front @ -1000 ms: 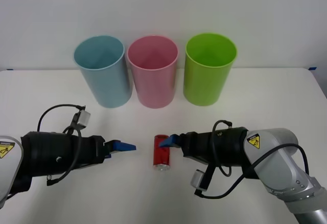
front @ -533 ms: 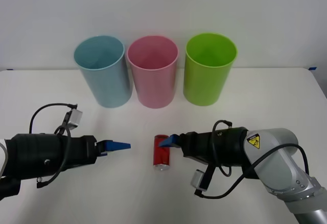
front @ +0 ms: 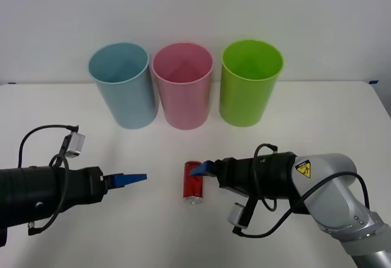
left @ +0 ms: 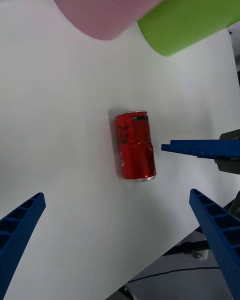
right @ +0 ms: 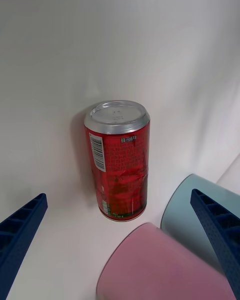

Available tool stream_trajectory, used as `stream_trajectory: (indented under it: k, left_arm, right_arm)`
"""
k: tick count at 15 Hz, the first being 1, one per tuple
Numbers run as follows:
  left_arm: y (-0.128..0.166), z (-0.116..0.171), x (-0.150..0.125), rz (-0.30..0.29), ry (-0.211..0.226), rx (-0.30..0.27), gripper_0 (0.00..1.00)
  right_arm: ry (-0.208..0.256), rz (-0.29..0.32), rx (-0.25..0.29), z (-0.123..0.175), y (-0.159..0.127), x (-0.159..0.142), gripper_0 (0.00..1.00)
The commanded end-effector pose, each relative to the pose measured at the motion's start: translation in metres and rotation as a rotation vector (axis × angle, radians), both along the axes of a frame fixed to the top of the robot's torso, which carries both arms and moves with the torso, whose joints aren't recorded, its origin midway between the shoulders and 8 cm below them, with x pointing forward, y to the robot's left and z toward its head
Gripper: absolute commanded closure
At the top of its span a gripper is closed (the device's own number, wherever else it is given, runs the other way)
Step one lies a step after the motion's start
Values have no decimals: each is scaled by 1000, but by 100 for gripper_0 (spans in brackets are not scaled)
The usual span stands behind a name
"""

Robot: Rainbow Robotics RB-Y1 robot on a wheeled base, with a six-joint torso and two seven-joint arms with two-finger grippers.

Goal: Put cans in the blue bin and PET bottles in the pink bin and trash in the green bin.

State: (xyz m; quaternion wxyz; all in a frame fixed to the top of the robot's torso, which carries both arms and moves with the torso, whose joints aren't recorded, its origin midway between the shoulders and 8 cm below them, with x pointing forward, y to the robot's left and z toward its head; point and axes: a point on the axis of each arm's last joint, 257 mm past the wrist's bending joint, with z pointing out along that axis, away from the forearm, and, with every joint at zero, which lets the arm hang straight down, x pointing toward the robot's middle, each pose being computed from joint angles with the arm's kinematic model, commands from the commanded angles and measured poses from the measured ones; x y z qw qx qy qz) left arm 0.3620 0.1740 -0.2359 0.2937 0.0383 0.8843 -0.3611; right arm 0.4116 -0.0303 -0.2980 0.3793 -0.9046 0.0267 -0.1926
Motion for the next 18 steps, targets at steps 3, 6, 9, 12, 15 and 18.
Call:
stream_trajectory:
  k: [3,6,9,12,15,18]
  left_arm:
    - [13,7,-11,-15,-68,4,0]
    - [21,12,-16,-9,-97,-2,0]
    - [30,17,-24,-7,-120,-2,0]
    - [38,22,-34,-13,-148,3,0]
    - [46,27,-47,-16,-165,11,0]
    - [53,30,-61,-25,-191,24,0]
  right_arm:
    - [0,0,0,0,0,0,0]
    - [0,0,0,0,0,0,0]
    - [0,0,0,0,0,0,0]
    - [0,0,0,0,0,0,0]
    - [0,0,0,0,0,0,0]
    - [0,0,0,0,0,0,0]
